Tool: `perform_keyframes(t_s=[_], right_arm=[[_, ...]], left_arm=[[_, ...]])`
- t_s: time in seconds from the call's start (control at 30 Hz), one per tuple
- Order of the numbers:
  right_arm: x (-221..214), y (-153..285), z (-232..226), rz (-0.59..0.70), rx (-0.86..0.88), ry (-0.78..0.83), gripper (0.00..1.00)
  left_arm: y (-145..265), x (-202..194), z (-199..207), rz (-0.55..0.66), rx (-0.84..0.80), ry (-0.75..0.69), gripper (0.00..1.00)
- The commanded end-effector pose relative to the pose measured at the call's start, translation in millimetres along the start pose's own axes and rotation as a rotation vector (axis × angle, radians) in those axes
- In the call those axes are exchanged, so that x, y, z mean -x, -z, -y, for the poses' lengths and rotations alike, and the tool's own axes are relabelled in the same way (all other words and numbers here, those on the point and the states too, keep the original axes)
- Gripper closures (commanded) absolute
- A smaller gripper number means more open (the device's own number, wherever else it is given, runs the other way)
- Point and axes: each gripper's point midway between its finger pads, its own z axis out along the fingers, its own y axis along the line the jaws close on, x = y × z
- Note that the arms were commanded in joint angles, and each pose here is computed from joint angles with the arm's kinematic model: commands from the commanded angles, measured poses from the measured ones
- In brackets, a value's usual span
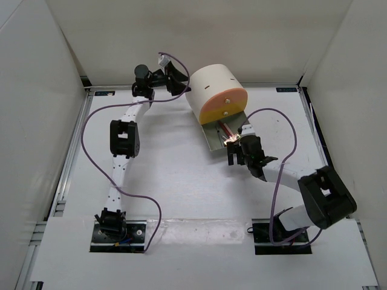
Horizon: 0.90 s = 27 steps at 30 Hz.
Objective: Organize the makeup
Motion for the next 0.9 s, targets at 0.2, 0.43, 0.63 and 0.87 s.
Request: perform_keyframes(t_s=[0.2, 0.43, 0.63, 0.87], right_arm=[[83, -22, -1, 0.314, -0.019, -0.097, 0.36], [111, -37, -3, 0.388, -0.013, -0.067, 0.62], [142, -24, -13, 0.494, 0.057, -0.029, 0.92], [172, -32, -11, 0.558, 0.095, 0.000, 0.91]], left_arm=[[-24, -2, 11, 0.018, -0.043, -0.061, 0.02], [-27, -4, 16, 0.013, -0.054, -0.048, 0.02], [-24, -10, 16, 0.009, -0.057, -0.039, 0.02], [-25, -12, 15, 0.017, -0.055, -0.041, 0.02]])
